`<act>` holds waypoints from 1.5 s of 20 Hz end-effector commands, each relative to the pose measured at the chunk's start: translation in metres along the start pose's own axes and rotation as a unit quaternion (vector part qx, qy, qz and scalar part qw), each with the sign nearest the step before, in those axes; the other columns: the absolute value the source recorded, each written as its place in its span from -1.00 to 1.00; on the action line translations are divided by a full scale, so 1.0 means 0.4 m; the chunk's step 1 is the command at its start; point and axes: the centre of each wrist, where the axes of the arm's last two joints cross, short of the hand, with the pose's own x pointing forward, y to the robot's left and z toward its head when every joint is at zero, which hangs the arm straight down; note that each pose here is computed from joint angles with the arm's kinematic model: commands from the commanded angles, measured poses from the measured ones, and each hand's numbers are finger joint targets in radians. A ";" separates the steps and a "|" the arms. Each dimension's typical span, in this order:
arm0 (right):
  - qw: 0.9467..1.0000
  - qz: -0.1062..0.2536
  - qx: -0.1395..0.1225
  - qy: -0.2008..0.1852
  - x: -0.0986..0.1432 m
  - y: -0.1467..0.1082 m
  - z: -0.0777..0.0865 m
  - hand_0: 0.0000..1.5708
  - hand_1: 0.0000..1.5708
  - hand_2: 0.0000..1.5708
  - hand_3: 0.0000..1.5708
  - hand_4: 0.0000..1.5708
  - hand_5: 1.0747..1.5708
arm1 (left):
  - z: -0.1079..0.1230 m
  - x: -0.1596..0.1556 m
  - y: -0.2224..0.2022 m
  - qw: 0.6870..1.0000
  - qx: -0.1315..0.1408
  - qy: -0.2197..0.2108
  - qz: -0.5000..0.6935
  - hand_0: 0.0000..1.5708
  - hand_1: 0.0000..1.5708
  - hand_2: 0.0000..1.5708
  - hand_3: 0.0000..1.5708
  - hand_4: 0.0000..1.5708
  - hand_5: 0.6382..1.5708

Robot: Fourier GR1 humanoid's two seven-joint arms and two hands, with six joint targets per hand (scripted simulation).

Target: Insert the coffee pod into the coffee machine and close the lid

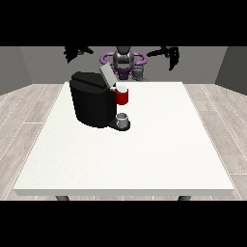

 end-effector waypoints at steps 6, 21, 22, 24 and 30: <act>0.998 0.014 0.046 -0.034 0.109 0.021 -0.062 -1.00 -1.00 -1.00 -1.00 -1.00 1.00 | 0.063 -0.071 -0.065 0.997 -0.020 0.001 0.077 -1.00 -1.00 -1.00 -1.00 -0.82 1.00; 0.991 0.012 0.105 -0.083 0.161 0.080 -0.128 -1.00 -1.00 -1.00 -1.00 -1.00 1.00 | 0.146 -0.015 -0.050 0.994 0.013 -0.051 0.092 -1.00 -1.00 -1.00 -1.00 -1.00 1.00; 0.989 0.015 0.118 -0.083 0.208 0.072 -0.145 -1.00 -1.00 -1.00 -1.00 -1.00 1.00 | 0.156 -0.023 -0.045 0.995 0.022 -0.046 0.089 -1.00 -1.00 -1.00 -1.00 -1.00 1.00; 0.994 0.020 0.080 -0.065 0.148 0.031 -0.162 -1.00 -1.00 -1.00 -1.00 -1.00 1.00 | 0.119 0.074 -0.072 0.995 -0.014 -0.054 0.086 -1.00 -1.00 -1.00 -1.00 -1.00 1.00; 0.992 0.010 0.094 -0.080 0.159 0.087 -0.199 -1.00 -1.00 -1.00 -1.00 -1.00 1.00 | 0.164 0.056 -0.070 0.994 0.005 -0.079 0.072 -1.00 -1.00 -1.00 -1.00 -1.00 1.00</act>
